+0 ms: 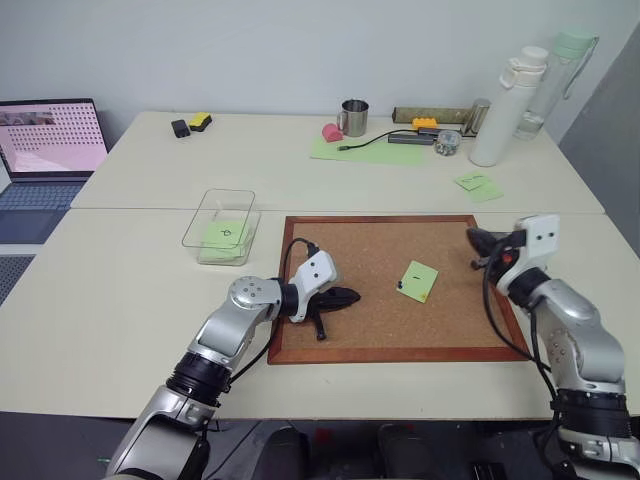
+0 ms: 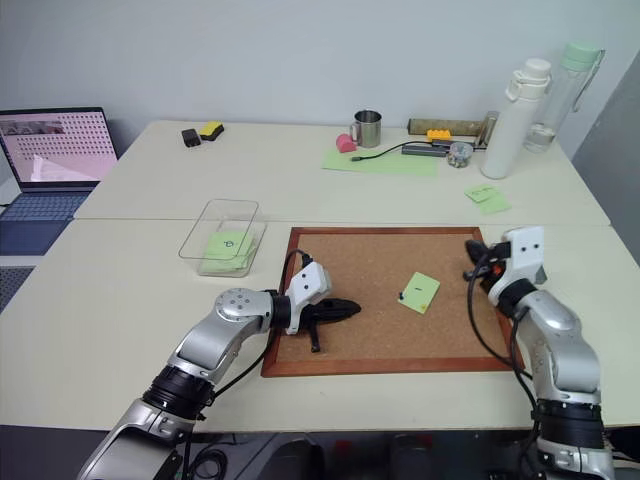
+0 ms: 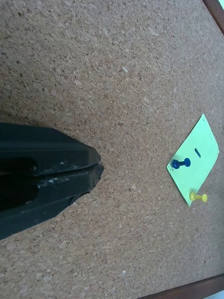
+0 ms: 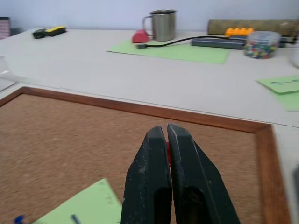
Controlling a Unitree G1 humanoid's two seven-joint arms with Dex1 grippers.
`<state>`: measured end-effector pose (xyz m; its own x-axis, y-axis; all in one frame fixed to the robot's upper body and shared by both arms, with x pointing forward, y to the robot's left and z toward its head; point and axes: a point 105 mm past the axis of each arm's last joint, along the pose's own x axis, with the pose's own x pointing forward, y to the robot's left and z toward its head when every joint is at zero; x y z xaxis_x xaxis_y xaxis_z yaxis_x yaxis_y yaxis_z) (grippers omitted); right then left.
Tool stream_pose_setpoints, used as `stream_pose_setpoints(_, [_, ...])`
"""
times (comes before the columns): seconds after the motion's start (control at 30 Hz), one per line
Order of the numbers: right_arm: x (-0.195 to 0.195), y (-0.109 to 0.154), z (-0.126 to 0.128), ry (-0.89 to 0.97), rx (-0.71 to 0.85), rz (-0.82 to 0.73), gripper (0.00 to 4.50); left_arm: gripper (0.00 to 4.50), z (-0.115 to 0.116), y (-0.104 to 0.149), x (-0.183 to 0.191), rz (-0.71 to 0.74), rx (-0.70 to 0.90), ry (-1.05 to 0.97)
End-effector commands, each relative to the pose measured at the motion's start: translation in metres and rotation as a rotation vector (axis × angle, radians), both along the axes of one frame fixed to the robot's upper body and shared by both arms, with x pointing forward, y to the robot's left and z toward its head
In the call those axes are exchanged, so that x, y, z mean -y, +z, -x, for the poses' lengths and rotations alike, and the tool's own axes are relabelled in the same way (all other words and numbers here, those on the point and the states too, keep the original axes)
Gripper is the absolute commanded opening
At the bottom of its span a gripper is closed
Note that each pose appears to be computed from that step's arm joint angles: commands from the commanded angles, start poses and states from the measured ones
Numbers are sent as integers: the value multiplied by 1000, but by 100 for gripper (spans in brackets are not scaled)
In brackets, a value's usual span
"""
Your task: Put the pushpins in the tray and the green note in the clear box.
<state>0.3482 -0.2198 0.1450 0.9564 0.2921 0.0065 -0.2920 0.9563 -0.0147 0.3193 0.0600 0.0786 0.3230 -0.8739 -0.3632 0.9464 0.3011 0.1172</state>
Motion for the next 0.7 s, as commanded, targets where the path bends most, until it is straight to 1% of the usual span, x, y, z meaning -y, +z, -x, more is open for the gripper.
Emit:
stream_pose_setpoints(0.03, [52, 9, -10, -201, -7, 29, 4, 0, 3, -11, -6, -44, -29, 5])
stream_pose_setpoints(0.17, [70, -6, -16, -230, -85, 28, 4, 0, 4, -10, -5, -44, -29, 3])
stream_pose_setpoints(0.37, [88, -9, -23, -287, -96, 13, 4, 0, 5, -10, -8, -46, -29, 7])
stream_pose_setpoints(0.43, [93, -10, -25, -302, -100, 0, 45, 0, 5, -10, -8, -48, -30, 10])
stream_pose_setpoints(0.47, [94, -10, -26, -303, -100, -6, 53, 0, 5, -10, -8, -48, -30, 11])
stream_pose_setpoints(0.5, [95, -10, -27, -304, -100, -8, 72, 0, 5, -10, -8, -48, -30, 12])
stream_pose_setpoints(0.53, [95, -10, -27, -303, -98, -7, 99, 0, 5, -10, -8, -48, -30, 13])
stream_pose_setpoints(0.63, [95, -7, -28, -297, -91, -8, 161, 0, 4, -9, -8, -47, -28, 15])
stream_pose_setpoints(0.67, [95, -6, -28, -296, -88, -8, 189, 0, 4, -9, -8, -47, -28, 15])
stream_pose_setpoints(0.7, [94, -5, -28, -293, -83, -10, 201, 0, 4, -9, -8, -46, -28, 14])
